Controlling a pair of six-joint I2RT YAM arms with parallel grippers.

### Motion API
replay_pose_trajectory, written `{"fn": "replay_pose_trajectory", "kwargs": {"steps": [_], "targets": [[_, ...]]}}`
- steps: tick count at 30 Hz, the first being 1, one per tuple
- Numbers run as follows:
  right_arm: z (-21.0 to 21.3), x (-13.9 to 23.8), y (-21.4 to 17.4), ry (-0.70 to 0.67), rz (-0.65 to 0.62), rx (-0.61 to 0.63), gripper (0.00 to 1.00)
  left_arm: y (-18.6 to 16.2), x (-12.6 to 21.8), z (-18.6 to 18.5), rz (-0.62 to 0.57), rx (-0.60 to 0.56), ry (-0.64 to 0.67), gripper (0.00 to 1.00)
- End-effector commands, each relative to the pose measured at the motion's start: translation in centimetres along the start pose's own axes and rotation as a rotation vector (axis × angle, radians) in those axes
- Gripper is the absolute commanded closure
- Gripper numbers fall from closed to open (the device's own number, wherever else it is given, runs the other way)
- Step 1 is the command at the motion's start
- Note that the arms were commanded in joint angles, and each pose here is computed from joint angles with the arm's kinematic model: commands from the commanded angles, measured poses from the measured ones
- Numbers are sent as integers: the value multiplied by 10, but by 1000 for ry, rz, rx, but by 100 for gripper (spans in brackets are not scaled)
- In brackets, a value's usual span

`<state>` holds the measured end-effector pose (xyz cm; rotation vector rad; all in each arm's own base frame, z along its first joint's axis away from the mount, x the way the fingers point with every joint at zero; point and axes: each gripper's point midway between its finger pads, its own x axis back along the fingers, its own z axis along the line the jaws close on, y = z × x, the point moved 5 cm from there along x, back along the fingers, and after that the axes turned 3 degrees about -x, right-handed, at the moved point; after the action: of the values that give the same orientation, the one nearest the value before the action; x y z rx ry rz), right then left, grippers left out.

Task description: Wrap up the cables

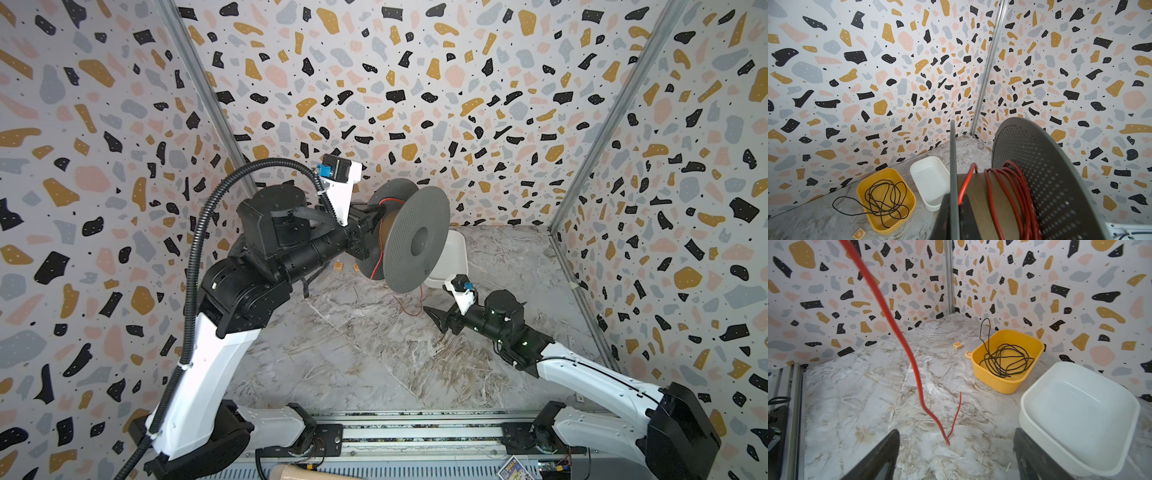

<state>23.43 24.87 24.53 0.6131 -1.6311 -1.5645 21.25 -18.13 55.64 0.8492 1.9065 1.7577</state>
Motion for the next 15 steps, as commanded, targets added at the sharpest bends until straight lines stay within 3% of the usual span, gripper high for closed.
{"fn": "replay_pose_trajectory", "kwargs": {"steps": [1, 11, 15], "targets": [[8, -2, 17, 5, -89, 48, 15, 42, 25, -7, -202, 7, -27, 100], [9, -10, 17, -27, -122, 58, 20, 48, 41, -9, -243, 21, -40, 100], [-6, -27, 29, -65, -149, 72, 36, 48, 42, -10, -252, 28, -42, 100]]}}
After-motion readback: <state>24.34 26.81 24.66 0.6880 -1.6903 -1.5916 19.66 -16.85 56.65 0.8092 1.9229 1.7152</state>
